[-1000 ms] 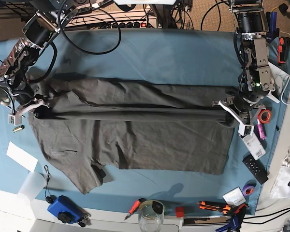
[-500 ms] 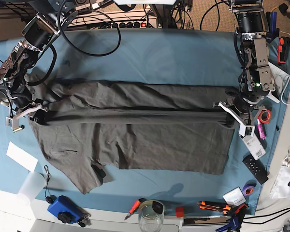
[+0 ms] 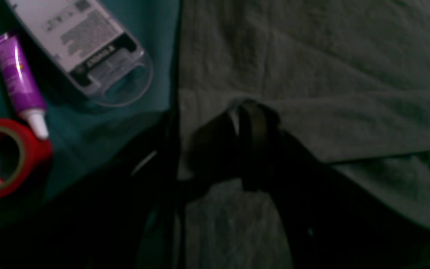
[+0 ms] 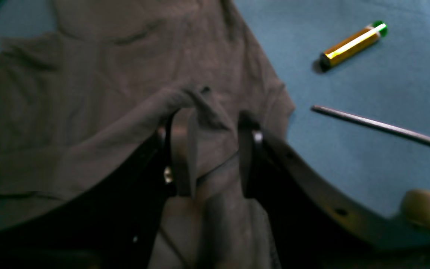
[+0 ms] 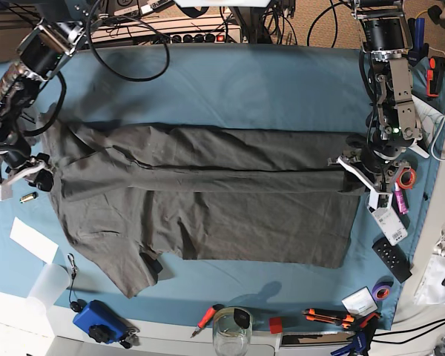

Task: Fold the T-shirt properly
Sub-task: 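Lower the folded collar edge onto the shirt body with both grippers, then release the fold and move both grippers back to the shirt's shoulder edge, then grasp the folded edge with both grippers and pull it back toward the robot, then release the shirt and move the right gripper down to the hem corner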

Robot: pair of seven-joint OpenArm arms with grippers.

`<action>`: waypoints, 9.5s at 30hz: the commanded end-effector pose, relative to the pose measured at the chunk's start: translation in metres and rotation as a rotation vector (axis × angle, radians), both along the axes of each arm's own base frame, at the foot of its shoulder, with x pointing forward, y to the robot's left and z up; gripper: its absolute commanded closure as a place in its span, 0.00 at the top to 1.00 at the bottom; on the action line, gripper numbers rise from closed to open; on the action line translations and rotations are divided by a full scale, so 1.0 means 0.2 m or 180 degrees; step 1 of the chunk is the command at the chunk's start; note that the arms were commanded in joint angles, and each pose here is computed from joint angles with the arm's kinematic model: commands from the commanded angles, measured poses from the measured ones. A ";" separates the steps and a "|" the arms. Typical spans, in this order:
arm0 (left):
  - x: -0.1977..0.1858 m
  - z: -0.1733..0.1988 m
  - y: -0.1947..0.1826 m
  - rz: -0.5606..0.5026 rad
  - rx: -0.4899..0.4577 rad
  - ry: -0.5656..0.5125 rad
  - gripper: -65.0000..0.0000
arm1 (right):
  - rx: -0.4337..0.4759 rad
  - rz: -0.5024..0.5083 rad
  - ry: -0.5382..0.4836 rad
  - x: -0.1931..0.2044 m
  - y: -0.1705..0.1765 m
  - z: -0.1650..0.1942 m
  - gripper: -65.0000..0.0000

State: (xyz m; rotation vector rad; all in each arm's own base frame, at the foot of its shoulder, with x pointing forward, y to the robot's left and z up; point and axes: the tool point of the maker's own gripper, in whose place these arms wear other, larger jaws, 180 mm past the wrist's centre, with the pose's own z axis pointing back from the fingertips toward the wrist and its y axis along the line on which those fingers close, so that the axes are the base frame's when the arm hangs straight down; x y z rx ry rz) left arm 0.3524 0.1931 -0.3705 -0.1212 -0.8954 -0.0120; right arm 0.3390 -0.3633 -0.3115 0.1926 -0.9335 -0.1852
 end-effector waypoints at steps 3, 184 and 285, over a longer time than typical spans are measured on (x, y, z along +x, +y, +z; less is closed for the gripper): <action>0.07 0.17 0.02 -0.0017 0.0086 -0.0322 0.38 | 0.0060 0.0061 -0.0351 0.06 -0.03 0.18 0.29; -0.77 -0.01 0.24 -0.0272 -0.0405 0.1095 0.00 | 0.0494 -0.0558 0.0855 -0.77 -0.21 -0.24 0.00; -0.56 0.38 0.26 -0.0128 0.0117 -0.0150 0.33 | -0.0686 0.0683 0.0045 0.78 0.25 0.15 0.43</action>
